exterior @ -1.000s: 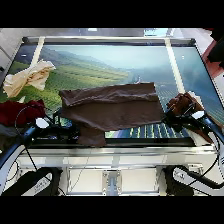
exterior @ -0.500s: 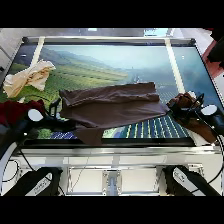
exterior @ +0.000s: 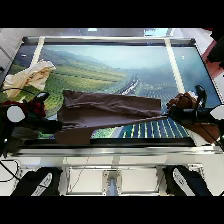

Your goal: Fold the shirts.

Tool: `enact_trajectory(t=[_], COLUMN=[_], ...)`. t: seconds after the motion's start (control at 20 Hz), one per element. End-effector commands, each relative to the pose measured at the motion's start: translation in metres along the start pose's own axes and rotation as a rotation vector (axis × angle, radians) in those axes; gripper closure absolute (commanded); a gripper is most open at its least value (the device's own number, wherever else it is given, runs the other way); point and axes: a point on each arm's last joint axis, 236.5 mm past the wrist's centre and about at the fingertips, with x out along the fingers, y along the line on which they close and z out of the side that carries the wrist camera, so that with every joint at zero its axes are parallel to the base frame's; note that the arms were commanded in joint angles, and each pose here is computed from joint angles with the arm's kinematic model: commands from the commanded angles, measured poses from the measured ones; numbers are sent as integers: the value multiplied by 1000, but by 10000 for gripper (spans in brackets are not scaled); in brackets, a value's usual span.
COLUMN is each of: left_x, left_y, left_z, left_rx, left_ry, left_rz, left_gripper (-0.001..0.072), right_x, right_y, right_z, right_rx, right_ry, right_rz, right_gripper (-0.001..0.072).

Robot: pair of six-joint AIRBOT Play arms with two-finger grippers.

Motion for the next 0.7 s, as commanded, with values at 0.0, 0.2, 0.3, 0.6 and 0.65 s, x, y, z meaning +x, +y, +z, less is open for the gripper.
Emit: enact_trajectory(t=[0.0, 0.2, 0.3, 0.6, 0.65], left_x=[-25, -42, -21, 66, 81], left_y=[19, 24, 27, 11, 9], left_z=[63, 139, 166, 234, 239], left_rx=[49, 149, 193, 304, 313], left_ry=[-252, -340, -298, -288, -278], left_rz=[97, 141, 138, 153, 169], left_gripper=[696, 697, 696, 696, 696], right_x=[2, 15, 27, 80, 92], right_y=[22, 22, 20, 9, 5], right_z=[18, 38, 49, 64, 60], right_rx=[-62, -45, -31, 7, 12], right_ry=[-90, -89, -83, -45, -16], right_rz=[19, 12, 7, -12, -19], right_gripper=[686, 686, 686, 686, 687])
